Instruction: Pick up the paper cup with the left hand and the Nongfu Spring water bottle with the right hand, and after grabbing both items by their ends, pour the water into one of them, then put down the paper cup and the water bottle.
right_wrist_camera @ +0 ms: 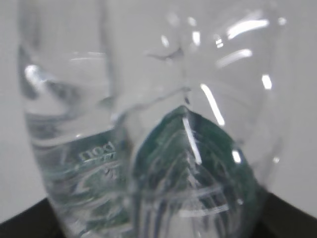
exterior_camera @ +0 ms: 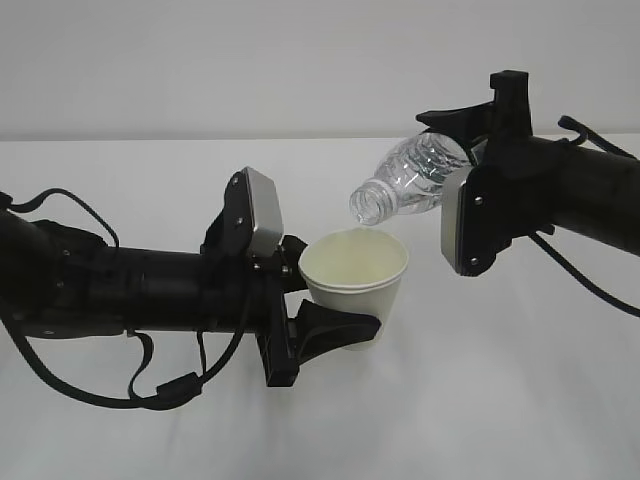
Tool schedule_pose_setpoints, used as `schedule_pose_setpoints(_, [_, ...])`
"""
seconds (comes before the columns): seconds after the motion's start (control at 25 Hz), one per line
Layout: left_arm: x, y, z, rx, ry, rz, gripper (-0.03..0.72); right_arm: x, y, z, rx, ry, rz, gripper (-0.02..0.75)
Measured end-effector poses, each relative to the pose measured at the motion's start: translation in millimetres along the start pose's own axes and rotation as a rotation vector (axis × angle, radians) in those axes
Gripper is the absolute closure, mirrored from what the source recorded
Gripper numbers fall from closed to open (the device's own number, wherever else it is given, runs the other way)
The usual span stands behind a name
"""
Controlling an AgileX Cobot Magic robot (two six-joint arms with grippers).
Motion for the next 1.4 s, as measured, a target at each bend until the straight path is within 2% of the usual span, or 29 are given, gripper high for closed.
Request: schedule_pose_setpoints(1.4, [2.5, 3.3, -0.1, -0.019, 0.014, -0.016, 0.238, -5.5, -0.7, 0.8, 0.000, -0.023, -0.038, 0.278])
Point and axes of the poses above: a point on each arm's last joint axis where the gripper is mounted, z pointing out along that axis toward the gripper, x along the wrist's bending axis when the last joint is at zero, y = z × x, the point moved 9 cm from there along z, pointing out along that axis toward the gripper, and after that the axes turned 13 degrees about -z, right-handed, at the moved point
